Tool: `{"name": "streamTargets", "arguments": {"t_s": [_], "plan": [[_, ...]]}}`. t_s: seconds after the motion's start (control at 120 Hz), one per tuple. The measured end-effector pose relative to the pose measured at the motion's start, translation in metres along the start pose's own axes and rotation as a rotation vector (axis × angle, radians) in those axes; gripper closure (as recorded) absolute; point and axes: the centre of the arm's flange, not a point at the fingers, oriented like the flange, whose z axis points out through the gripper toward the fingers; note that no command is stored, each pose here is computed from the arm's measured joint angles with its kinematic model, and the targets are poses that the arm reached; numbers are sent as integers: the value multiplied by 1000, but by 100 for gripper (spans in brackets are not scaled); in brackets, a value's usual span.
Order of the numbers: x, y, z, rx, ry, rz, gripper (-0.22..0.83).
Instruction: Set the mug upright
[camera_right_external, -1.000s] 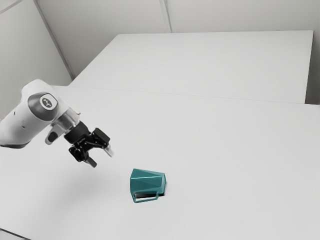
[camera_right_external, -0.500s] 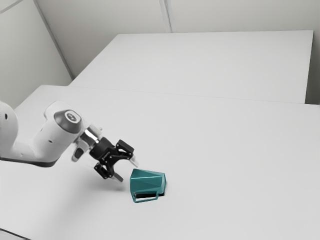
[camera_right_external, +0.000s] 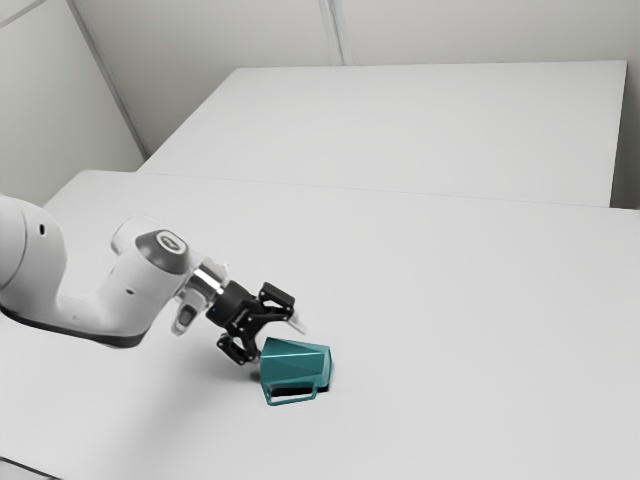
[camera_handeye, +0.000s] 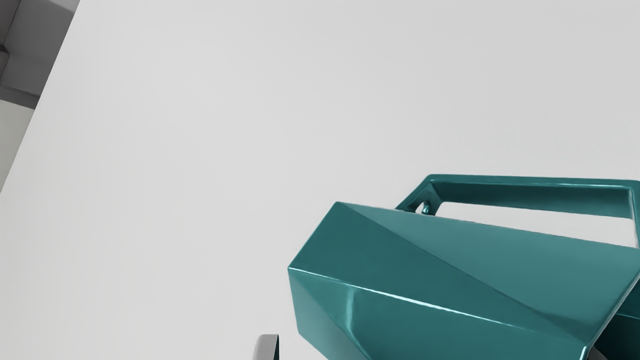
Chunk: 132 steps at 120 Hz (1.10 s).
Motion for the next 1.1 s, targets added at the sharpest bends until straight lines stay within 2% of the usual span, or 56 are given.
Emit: {"name": "streamTargets", "arguments": {"t_s": [0.058, 0.308, 0.392, 0.542, 0.733, 0.892, 1.1], "plan": [[0, -2, 2, -5, -2, 7, 5], [-1, -15, -1, -53, -14, 72, 50], [-5, -28, -9, -62, -31, 107, 59], [-6, -48, -17, -91, -47, 175, 64], [1, -60, -3, -122, -29, 222, 74], [8, -72, 0, -133, -34, 259, 77], [21, -90, -28, -298, -81, 435, 78]]}}
